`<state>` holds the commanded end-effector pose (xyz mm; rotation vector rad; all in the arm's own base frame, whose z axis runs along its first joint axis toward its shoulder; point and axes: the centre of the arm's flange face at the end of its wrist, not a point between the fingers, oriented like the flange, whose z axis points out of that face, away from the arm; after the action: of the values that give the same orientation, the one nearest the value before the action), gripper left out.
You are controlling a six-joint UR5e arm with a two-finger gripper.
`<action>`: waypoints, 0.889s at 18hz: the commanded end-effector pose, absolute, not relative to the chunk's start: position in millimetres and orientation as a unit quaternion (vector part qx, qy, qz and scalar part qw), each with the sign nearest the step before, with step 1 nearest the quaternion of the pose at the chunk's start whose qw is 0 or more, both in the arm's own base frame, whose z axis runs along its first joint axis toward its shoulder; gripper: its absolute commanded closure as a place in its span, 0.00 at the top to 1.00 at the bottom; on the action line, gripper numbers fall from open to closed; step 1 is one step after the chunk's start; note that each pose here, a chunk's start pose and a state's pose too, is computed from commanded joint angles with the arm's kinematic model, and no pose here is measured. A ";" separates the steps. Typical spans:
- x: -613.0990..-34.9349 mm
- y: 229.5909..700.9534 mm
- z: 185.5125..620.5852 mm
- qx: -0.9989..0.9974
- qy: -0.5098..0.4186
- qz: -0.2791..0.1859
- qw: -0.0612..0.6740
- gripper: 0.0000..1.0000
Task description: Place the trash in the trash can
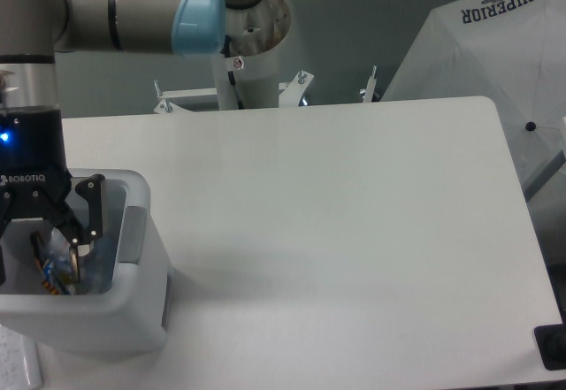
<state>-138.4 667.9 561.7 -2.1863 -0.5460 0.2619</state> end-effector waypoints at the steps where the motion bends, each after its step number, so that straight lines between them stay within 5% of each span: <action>1: -141.9 665.1 560.7 -0.873 -0.218 0.123 0.418 1.00; 6: -185.8 638.4 533.7 -0.888 -0.179 0.261 0.334 1.00; 16: -222.0 588.3 514.0 -0.911 -0.122 0.291 0.264 1.00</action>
<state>-222.0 588.3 514.0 -2.4631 -0.3291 0.7870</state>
